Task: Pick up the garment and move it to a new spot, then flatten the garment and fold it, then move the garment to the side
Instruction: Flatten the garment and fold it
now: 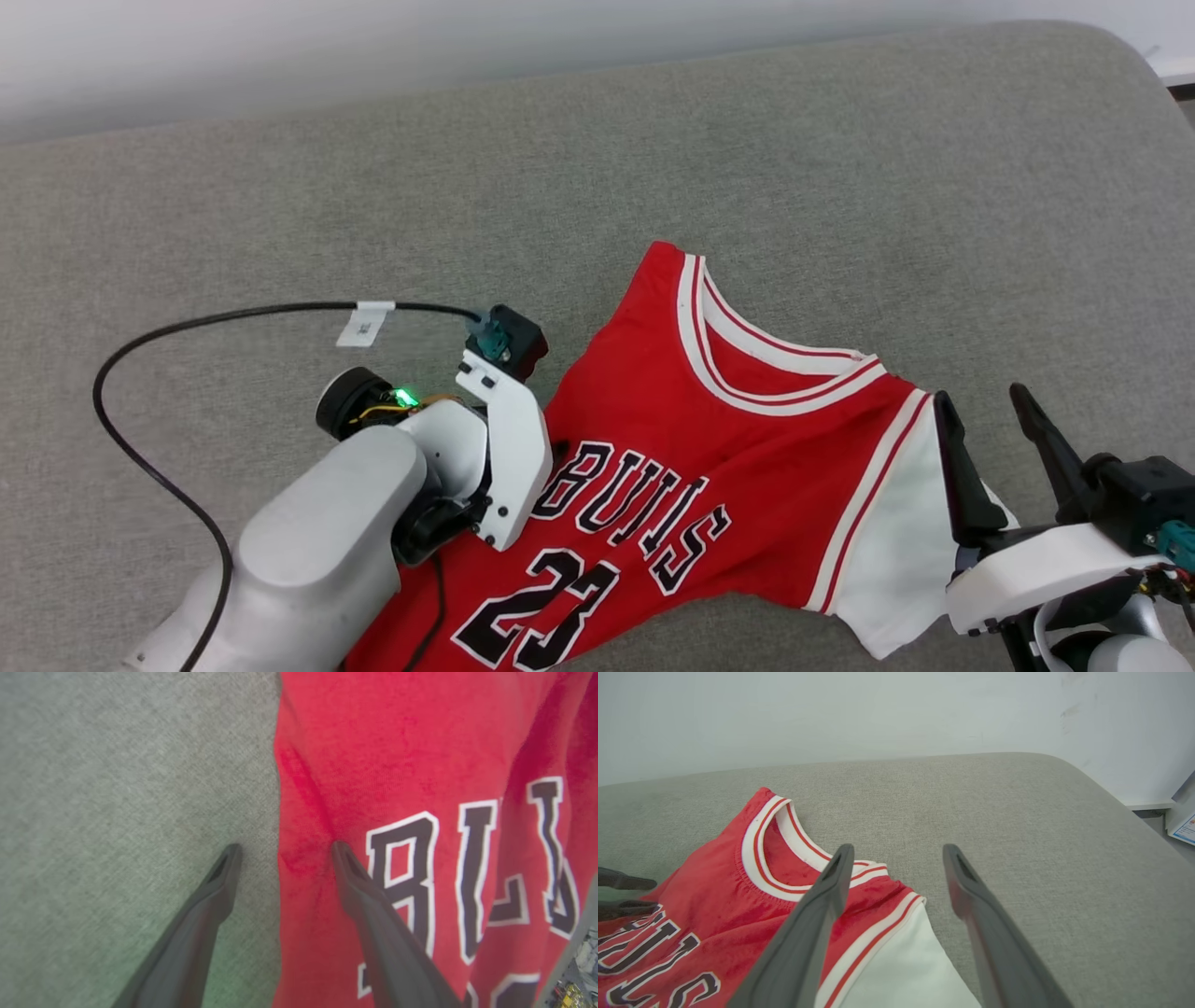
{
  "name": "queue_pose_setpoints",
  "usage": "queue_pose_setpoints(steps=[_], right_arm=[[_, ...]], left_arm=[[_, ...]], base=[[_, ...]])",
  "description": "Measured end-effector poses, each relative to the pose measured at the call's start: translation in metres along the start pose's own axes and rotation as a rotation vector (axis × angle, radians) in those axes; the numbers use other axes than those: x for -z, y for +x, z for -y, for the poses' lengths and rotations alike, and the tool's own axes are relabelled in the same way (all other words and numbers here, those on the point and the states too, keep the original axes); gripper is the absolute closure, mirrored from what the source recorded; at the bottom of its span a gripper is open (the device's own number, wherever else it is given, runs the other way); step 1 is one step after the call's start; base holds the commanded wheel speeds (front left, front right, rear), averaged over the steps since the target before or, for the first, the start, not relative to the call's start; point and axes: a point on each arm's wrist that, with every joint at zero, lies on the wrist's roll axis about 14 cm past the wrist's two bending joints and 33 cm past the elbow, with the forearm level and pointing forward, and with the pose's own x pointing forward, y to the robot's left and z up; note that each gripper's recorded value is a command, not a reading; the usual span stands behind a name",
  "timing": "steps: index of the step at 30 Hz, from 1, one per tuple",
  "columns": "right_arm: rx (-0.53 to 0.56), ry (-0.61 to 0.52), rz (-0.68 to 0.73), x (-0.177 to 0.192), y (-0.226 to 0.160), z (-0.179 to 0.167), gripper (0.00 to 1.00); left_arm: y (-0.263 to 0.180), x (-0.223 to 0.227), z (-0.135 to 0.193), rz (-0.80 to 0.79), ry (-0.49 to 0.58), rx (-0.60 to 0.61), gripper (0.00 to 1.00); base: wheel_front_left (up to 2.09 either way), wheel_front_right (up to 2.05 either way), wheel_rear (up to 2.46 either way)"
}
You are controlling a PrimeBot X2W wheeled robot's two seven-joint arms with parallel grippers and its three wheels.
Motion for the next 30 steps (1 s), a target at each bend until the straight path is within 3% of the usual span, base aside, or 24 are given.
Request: queue_pose_setpoints(steps=[1, 2, 3, 10, 19, 24, 29, 30], right_arm=[[0.003, 0.003, -0.005, 0.002, 0.0, 0.001, 0.0], [0.006, 0.007, -0.008, 0.003, 0.001, 0.002, 0.0], [0.007, 0.007, -0.007, 0.003, 0.001, 0.002, 0.0], [0.0, 0.014, -0.003, 0.003, 0.005, 0.0, 0.0], [-0.061, 0.014, 0.015, -0.007, 0.006, -0.019, 0.0], [-0.104, 0.015, 0.028, -0.014, 0.002, -0.033, 0.0], [-0.139, 0.014, 0.053, -0.024, -0.003, -0.044, 0.0], [-0.143, 0.013, 0.06, -0.026, -0.004, -0.045, 0.0]], left_arm=[[0.002, 0.001, 0.001, -0.021, -0.004, 0.011, 0.52], [0.003, 0.002, 0.002, -0.039, -0.01, 0.022, 0.71], [0.004, 0.003, 0.003, -0.056, -0.008, 0.028, 1.0], [0.002, -0.009, -0.005, 0.032, 0.008, -0.025, 1.0], [-0.073, -0.05, -0.056, 0.348, -0.013, -0.305, 1.0], [-0.11, 0.005, -0.072, 0.342, -0.19, -0.431, 1.0], [-0.123, 0.085, -0.058, 0.275, -0.444, -0.481, 1.0], [-0.122, 0.097, -0.052, 0.265, -0.488, -0.477, 0.84]], base=[[0.0, 0.0, 0.0], [0.0, 0.0, 0.0], [0.0, 0.0, 0.0], [0.0, 0.0, 0.0], [0.0, 0.0, 0.0], [0.0, 0.0, 0.0], [0.0, 0.0, 0.0], [0.0, 0.0, 0.0]])
